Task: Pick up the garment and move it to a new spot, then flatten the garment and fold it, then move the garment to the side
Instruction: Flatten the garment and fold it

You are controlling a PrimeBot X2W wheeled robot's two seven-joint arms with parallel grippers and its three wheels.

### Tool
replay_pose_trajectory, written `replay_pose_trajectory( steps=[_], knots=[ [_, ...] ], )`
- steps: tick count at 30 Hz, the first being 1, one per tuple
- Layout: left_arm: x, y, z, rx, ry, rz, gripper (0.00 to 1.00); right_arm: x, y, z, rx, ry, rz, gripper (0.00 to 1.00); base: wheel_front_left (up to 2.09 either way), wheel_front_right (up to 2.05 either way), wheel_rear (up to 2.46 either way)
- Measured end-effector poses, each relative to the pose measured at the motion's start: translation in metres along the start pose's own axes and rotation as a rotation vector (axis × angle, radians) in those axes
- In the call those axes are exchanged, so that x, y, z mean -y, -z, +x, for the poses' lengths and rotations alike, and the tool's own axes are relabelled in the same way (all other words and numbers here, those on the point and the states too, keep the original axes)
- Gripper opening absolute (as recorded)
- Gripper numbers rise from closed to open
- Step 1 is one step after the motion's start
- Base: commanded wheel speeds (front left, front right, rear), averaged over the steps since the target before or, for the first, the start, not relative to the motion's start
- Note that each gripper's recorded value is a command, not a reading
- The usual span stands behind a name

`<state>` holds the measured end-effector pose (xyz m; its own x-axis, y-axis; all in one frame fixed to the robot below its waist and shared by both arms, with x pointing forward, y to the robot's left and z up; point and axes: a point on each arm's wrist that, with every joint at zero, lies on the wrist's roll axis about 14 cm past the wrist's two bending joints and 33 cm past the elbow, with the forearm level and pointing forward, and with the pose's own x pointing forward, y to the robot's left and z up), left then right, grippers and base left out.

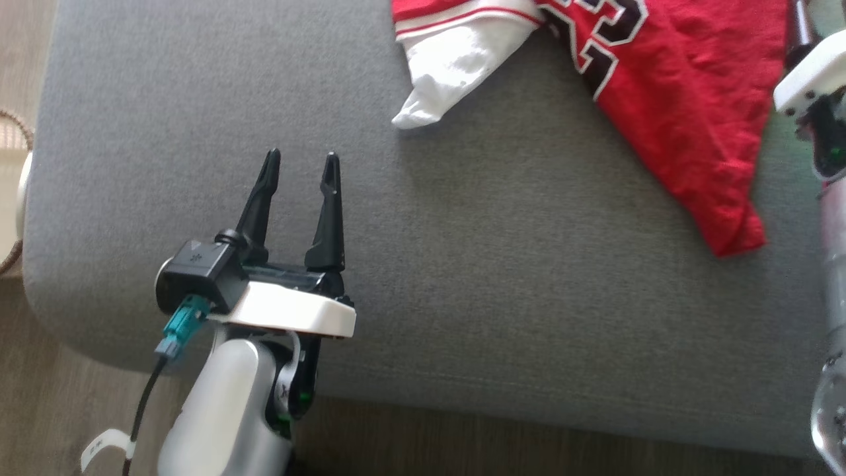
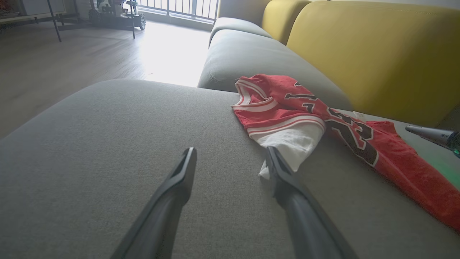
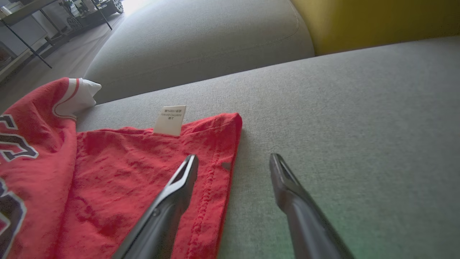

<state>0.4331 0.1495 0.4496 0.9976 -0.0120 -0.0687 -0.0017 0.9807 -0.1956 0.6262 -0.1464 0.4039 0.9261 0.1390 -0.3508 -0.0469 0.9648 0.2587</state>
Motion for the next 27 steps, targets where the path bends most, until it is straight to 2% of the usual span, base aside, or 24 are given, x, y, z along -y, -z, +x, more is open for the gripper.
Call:
replay_pose_trajectory(
  steps=[5,10,11,12,18,21,23,27],
  knots=[
    [-0.011,0.007,0.004,-0.018,-0.035,0.003,1.00,-0.006,0.020,0.026,-0.085,-0.010,0.017,1.00,0.00,0.00,0.00],
    [-0.013,0.013,0.004,-0.035,-0.044,-0.001,1.00,-0.020,0.021,0.041,-0.124,-0.042,0.018,1.00,0.00,0.00,0.00],
    [-0.014,0.013,0.003,-0.037,-0.047,-0.003,1.00,-0.020,0.022,0.042,-0.131,-0.045,0.011,0.35,0.00,0.00,0.00],
    [-0.014,0.013,0.003,-0.038,-0.049,-0.004,1.00,-0.019,0.023,0.043,-0.135,-0.046,0.002,0.00,0.00,0.00,0.00],
    [-0.016,0.014,0.003,-0.041,-0.061,-0.003,1.00,-0.019,0.018,0.048,-0.109,-0.058,-0.044,0.00,0.00,0.00,0.00],
    [-0.017,0.013,0.006,-0.036,-0.060,-0.004,1.00,-0.012,0.004,0.053,-0.064,-0.048,-0.072,0.00,0.00,0.00,0.00],
    [-0.017,0.012,0.007,-0.035,-0.059,-0.007,1.00,-0.008,-0.023,0.060,0.012,-0.038,-0.088,0.00,0.00,0.00,0.00],
    [-0.015,0.014,0.005,-0.043,-0.058,-0.017,1.00,0.000,-0.099,0.069,0.220,-0.015,-0.119,0.00,0.00,0.00,0.00]
  ],
)
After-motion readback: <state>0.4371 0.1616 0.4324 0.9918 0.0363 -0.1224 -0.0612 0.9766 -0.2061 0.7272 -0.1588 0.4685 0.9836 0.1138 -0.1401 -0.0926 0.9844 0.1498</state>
